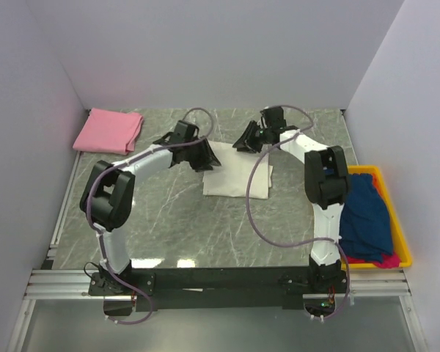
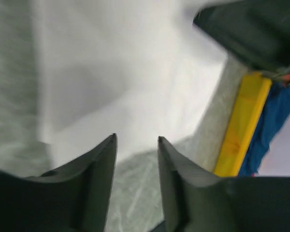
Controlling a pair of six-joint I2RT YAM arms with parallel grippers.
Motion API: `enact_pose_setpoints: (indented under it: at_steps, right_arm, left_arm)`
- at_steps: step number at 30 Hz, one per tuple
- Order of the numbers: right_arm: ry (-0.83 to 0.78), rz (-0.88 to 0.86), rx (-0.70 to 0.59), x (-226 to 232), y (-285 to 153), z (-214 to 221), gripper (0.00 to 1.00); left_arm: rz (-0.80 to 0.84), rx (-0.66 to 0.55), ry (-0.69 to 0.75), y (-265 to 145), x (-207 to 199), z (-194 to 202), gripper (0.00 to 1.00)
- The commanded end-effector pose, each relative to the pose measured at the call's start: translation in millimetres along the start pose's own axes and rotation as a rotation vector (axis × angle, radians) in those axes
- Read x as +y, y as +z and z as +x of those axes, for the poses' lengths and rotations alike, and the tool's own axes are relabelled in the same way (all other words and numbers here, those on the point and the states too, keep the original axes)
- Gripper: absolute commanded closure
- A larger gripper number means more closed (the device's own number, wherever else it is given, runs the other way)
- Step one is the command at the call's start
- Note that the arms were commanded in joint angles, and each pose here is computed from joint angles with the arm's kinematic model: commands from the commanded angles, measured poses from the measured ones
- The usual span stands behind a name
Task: Fold and stack the t-shirts
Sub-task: Fold the tshirt, then neatly place the folded tshirt to the corner
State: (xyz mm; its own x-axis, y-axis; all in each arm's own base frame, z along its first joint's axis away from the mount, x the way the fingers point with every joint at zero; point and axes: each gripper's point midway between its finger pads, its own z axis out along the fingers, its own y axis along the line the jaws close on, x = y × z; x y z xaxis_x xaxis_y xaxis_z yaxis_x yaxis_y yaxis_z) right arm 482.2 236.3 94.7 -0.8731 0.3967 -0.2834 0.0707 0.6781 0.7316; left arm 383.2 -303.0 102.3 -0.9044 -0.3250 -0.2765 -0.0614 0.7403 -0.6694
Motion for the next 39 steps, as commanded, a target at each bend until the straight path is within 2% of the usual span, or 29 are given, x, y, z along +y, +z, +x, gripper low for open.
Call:
enact_pose_setpoints:
  at_steps: [1, 3, 5, 6, 8, 11, 17, 20, 23, 31, 34, 37, 38, 39]
  right_arm:
    - [0.052, -0.044, 0.062, -8, 11, -2, 0.65]
    - [0.089, 0.007, 0.078, -34, 19, 1, 0.65]
    - [0.143, -0.013, 0.109, -48, 21, 5, 0.65]
    - [0.155, -0.044, 0.102, -54, 22, -1, 0.65]
    - [0.166, -0.117, 0.153, -49, 21, 1, 0.65]
    - [0.174, -0.119, 0.174, -57, 24, 0, 0.64]
    - [0.188, -0.168, 0.205, -58, 28, -2, 0.64]
    - [0.191, -0.190, 0.212, -55, 29, -1, 0.64]
    - [0.188, -0.201, 0.209, -53, 29, -5, 0.64]
    - [0.164, -0.253, 0.197, -33, 23, -17, 0.64]
    - [0.155, -0.261, 0.190, -26, 21, -22, 0.64]
    - [0.135, -0.274, 0.178, -15, 15, -29, 0.63]
    - [0.116, -0.281, 0.160, -7, 9, -35, 0.63]
    - [0.111, -0.279, 0.152, -4, 6, -38, 0.63]
  left_arm:
    - [-0.089, -0.087, -0.027, -5, 33, -38, 0.50]
    - [-0.091, -0.063, -0.024, 2, 46, -42, 0.41]
    - [-0.053, -0.029, -0.029, 6, 50, -49, 0.37]
    - [-0.058, -0.006, -0.026, 13, 57, -47, 0.31]
    - [-0.004, 0.018, -0.021, 14, 53, -49, 0.24]
    - [0.033, 0.037, -0.017, 15, 54, -52, 0.14]
    - [-0.068, 0.073, 0.029, 29, 75, -60, 0.09]
    - [-0.127, 0.132, 0.041, 43, 90, -48, 0.13]
    - [-0.167, 0.165, 0.012, 53, 105, -36, 0.22]
    - [-0.213, 0.241, 0.045, 81, 103, -2, 0.30]
    - [-0.221, 0.234, 0.033, 84, 106, 1, 0.38]
    - [-0.221, 0.226, 0.039, 85, 104, -2, 0.58]
    - [-0.224, 0.225, 0.050, 85, 103, -3, 0.75]
    - [-0.243, 0.209, 0.060, 82, 101, -10, 0.86]
